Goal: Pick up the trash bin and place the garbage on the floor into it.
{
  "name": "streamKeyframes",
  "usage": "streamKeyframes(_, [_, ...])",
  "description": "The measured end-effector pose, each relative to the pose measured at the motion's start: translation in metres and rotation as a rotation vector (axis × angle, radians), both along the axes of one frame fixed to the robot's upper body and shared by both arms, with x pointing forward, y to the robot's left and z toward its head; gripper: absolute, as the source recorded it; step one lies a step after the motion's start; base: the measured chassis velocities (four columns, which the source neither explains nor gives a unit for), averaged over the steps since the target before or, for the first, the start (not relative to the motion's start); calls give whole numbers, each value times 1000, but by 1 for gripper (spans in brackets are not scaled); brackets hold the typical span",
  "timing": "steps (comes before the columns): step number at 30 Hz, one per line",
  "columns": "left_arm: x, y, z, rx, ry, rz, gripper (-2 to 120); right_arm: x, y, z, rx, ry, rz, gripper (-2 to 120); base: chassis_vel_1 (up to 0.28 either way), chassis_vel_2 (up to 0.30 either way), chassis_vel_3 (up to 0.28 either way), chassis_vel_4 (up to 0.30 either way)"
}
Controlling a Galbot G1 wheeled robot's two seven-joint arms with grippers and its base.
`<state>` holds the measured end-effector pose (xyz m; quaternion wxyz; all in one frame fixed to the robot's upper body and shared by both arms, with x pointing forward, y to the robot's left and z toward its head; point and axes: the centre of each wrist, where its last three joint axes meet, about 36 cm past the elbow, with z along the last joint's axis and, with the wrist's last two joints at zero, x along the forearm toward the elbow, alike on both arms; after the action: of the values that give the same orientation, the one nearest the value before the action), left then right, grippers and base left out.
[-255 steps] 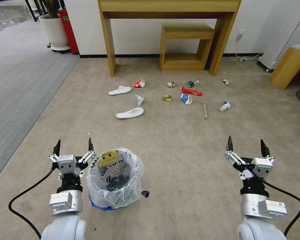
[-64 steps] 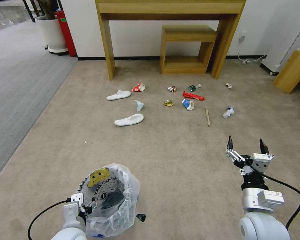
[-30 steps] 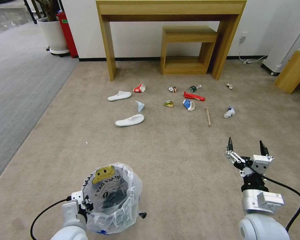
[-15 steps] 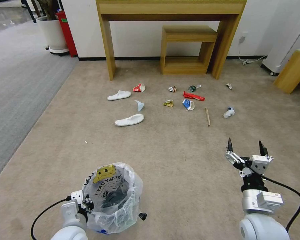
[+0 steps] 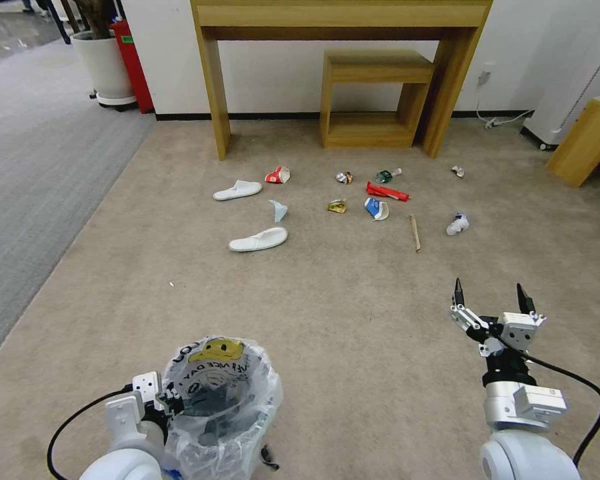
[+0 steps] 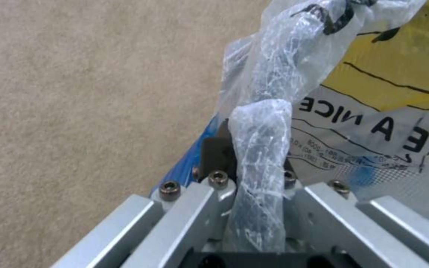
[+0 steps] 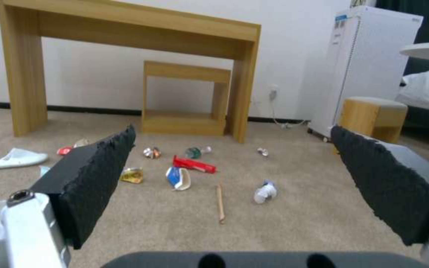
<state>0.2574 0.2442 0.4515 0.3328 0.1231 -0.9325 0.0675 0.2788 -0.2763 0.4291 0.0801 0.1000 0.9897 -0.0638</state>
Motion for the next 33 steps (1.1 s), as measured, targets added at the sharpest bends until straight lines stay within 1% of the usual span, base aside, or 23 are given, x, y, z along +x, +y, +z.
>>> streamKeyframes(2, [0, 0, 9, -14, -21, 2, 1, -1, 0, 1, -2, 0, 0, 100, 0, 0, 0, 0])
streamKeyframes(13, [1, 3, 23, -45, -54, 19, 1, -3, 0, 1, -7, 3, -1, 100, 0, 0, 0, 0])
streamKeyframes(16, [2, 2, 31, -86, -73, 40, 1, -5, 0, 0, -10, 8, -2, 100, 0, 0, 0, 0])
streamKeyframes(24, [4, 0, 34, -126, -85, 68, 1, -6, 0, 0, -12, 11, 1, 100, 0, 0, 0, 0])
streamKeyframes(27, [5, -2, 35, -163, -90, 90, 1, -7, -1, 1, -12, 11, 6, 100, 0, 0, 0, 0])
streamKeyframes(31, [6, -2, 35, -171, -88, 97, 1, -7, -1, 3, -4, 6, 9, 100, 0, 0, 0, 0])
streamKeyframes(33, [7, -1, 31, -163, -79, 103, 1, -6, -2, 4, 3, 1, 11, 100, 0, 0, 0, 0])
